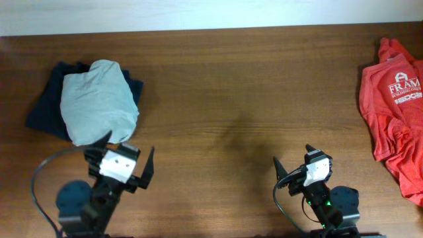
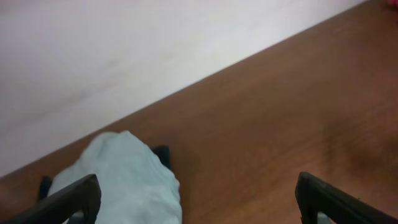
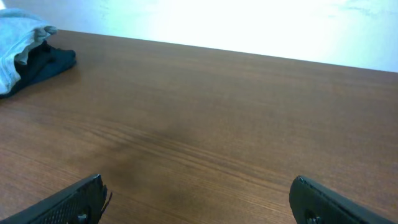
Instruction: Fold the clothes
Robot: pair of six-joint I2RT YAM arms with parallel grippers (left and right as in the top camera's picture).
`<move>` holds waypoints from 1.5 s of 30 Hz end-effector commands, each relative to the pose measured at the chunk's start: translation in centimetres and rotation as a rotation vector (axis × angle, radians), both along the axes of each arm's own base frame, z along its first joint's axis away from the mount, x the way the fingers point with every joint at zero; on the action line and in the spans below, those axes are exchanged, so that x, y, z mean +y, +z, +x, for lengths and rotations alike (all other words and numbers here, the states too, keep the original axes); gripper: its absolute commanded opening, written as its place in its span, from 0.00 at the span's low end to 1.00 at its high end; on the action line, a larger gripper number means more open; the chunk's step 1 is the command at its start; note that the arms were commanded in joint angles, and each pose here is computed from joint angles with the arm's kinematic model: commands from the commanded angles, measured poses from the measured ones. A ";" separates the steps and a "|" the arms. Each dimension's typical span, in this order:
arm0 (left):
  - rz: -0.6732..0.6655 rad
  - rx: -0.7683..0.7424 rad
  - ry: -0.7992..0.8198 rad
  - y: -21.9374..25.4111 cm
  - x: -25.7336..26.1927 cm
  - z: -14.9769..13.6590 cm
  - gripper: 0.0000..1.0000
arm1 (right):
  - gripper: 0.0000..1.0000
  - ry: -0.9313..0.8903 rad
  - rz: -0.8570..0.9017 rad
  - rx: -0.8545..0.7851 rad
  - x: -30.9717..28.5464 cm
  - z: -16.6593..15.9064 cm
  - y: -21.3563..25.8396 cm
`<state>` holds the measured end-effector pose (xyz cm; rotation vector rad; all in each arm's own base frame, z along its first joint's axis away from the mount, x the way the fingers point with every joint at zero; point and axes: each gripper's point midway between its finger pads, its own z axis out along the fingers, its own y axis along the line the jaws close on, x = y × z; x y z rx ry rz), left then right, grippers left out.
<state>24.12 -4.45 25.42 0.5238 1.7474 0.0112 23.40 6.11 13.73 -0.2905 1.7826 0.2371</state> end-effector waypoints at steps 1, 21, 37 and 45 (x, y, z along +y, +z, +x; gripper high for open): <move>0.013 -0.016 -0.016 -2.8 -0.2 -0.5 0.99 | 0.99 0.013 0.003 -0.001 0.3 -0.1 -0.2; 0.012 -0.215 -0.047 -9.2 -0.8 -0.3 0.99 | 0.99 0.013 0.003 -0.001 0.3 -0.1 -0.2; 0.010 -0.218 -0.053 -9.0 -0.9 -0.4 1.00 | 0.98 0.013 0.003 -0.001 0.3 -0.1 -0.2; 0.010 -0.218 -0.053 -9.0 -0.9 -0.4 0.99 | 0.99 0.013 0.003 0.000 0.3 -0.1 -0.2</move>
